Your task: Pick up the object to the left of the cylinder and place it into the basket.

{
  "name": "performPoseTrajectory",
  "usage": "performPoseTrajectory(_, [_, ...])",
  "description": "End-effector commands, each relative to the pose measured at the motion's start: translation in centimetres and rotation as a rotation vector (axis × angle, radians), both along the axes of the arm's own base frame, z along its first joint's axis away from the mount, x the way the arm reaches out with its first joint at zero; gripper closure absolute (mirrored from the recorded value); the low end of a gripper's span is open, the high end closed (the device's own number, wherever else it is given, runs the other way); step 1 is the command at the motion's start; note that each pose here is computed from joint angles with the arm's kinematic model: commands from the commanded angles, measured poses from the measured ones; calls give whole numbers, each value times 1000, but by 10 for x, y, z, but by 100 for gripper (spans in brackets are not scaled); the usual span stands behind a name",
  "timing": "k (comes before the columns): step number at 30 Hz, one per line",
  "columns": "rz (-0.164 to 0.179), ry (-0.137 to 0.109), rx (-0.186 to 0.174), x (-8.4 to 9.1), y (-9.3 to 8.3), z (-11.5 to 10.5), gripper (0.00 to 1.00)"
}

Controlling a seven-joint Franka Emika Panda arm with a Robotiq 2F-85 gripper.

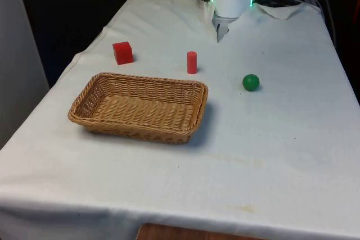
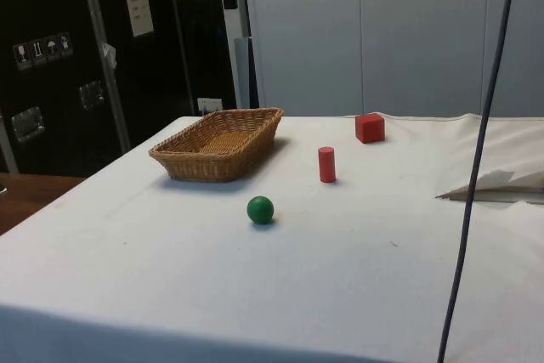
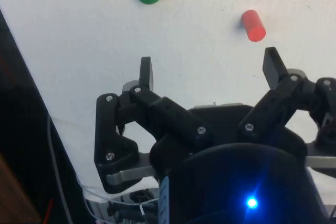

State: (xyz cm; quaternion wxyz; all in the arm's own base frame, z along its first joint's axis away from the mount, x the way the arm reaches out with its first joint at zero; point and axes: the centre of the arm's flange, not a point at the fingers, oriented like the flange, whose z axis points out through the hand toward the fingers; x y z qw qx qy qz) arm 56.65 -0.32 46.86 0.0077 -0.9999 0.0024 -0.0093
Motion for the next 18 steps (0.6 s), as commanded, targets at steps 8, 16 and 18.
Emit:
performPoseTrajectory(8, [6, -6, -23, 2, 23, -24, 0])
performPoseTrajectory(16, [10, -7, -35, -1, 39, -42, 0])
performPoseTrajectory(18, [15, 5, -29, -3, 41, -45, 0])
